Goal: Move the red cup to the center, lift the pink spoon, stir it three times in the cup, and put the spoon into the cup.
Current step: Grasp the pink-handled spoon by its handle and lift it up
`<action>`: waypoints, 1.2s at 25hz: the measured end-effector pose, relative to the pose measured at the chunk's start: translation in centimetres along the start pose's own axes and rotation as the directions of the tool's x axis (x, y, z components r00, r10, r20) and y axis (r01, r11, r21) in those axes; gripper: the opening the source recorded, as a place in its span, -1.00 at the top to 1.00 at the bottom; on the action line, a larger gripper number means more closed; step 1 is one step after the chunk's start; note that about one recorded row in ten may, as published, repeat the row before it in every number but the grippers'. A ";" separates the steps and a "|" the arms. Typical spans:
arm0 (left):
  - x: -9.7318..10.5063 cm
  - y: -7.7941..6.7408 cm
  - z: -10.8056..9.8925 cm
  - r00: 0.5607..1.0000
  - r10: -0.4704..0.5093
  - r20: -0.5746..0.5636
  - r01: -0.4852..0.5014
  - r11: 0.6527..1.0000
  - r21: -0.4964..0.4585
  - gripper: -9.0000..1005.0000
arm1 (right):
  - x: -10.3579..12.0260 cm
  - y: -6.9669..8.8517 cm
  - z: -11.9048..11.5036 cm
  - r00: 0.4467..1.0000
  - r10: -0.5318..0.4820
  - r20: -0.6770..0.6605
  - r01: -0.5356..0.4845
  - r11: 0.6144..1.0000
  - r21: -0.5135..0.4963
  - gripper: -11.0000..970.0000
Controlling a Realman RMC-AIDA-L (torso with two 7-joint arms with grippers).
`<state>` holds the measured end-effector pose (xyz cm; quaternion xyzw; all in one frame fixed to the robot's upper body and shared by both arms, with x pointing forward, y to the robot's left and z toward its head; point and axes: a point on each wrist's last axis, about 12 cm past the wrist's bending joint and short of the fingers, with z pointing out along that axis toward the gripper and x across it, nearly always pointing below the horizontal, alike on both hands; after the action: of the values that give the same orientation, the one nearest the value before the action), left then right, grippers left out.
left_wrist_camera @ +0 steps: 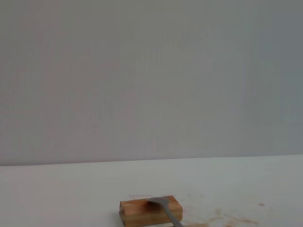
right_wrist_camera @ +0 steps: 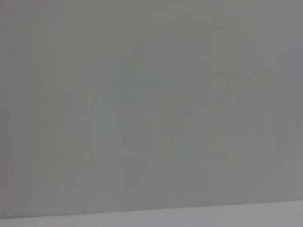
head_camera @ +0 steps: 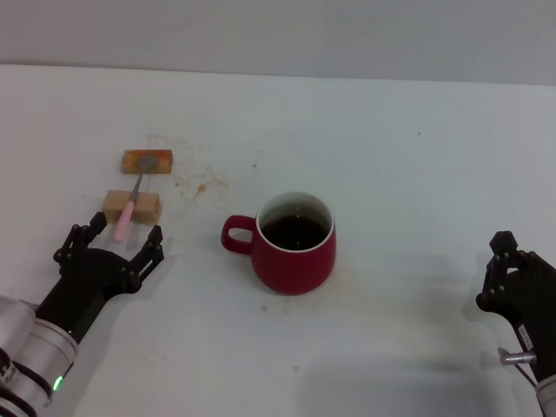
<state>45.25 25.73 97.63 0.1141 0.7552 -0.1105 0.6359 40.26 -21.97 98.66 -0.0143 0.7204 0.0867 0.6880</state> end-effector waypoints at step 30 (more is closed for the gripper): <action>-0.1 0.1 0.2 1.000 0.014 -0.003 -0.014 1.000 -0.002 -0.08 | 0.0 0.1 0.0 1.000 -0.001 0.001 0.001 1.000 -0.005 0.98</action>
<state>45.46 25.71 97.66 0.1187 0.7554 -0.1052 0.6358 40.21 -21.93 98.67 -0.0163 0.7199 0.0880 0.6882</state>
